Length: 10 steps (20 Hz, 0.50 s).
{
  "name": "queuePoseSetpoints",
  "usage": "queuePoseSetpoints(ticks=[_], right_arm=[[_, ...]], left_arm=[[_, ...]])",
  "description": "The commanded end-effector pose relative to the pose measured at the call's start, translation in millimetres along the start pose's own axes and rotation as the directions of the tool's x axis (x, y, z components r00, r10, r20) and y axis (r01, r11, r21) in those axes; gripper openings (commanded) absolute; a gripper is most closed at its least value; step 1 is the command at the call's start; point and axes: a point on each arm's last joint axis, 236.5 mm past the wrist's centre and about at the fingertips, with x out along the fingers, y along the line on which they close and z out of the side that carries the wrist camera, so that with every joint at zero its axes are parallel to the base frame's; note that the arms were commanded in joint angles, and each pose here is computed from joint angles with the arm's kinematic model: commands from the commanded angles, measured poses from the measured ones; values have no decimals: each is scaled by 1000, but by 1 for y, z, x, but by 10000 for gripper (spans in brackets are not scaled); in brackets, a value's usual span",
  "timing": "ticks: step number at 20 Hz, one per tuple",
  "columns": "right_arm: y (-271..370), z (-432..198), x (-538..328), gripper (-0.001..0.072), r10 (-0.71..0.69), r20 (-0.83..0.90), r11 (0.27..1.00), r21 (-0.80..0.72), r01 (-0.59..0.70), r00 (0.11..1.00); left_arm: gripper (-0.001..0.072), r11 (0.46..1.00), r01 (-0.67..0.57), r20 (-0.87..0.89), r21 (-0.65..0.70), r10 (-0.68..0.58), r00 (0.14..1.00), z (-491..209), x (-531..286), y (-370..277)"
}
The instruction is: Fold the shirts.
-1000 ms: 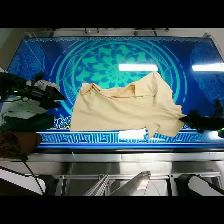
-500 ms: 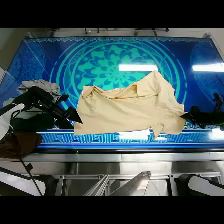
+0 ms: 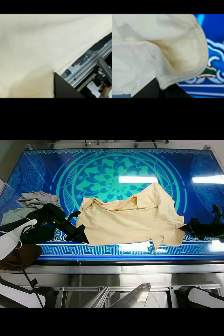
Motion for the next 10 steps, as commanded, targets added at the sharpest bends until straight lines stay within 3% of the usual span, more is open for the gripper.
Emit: queuePoseSetpoints(ticks=[1, 4, 6, 8, 10], right_arm=[[4, -4, 0, 21, 15, -16, 1000, 2, -15, 1000], [10, -13, 0, 20, 42, -52, 999, 6, -42, 998], [25, -25, -4, 19, 93, -78, 996, 10, -93, 993], [66, -29, -20, 19, 218, -23, 975, -40, -218, 976], [152, -33, -69, 19, 466, 78, 870, -225, -440, 881]], left_arm=[[23, 999, -7, 42, 33, 6, 999, 10, 2, 1], [23, 996, 49, 94, 74, -55, 994, 16, -16, -7], [22, 966, 152, 171, 211, -190, 967, 17, -48, -45], [23, 908, 218, 223, 357, -310, 924, 1, -91, -85], [23, 802, 256, 229, 540, -433, 872, -37, -136, -131]])
